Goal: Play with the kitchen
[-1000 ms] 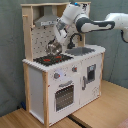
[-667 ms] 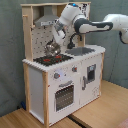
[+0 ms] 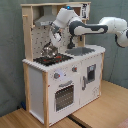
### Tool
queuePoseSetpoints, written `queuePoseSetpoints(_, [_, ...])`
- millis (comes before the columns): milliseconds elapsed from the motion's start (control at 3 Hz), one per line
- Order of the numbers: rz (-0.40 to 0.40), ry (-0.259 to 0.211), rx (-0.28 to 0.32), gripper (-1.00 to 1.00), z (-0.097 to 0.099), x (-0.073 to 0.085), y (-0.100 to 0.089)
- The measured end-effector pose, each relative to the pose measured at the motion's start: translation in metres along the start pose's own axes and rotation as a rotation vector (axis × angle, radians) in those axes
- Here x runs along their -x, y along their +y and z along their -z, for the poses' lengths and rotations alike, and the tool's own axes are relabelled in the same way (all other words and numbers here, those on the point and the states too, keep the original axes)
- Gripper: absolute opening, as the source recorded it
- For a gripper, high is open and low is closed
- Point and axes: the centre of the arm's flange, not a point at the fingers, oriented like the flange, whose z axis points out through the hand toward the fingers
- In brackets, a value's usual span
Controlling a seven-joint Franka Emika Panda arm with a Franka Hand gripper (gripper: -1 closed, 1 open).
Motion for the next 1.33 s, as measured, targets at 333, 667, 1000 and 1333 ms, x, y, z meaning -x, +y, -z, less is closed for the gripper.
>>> queuePoseSetpoints(333, [-0.002, -0.041, 0.047, -1.00, 0.002, -0.001, 0.005])
queuePoseSetpoints(667, [0.028, -0.006, 0.039, -1.00, -0.019, -0.003, -0.008])
queuePoseSetpoints(1000, [0.031, -0.007, 0.037, 1.00, -0.022, -0.002, -0.010])
queuePoseSetpoints(1333, [0.041, 0.008, 0.019, 1.00, -0.053, -0.013, 0.000])
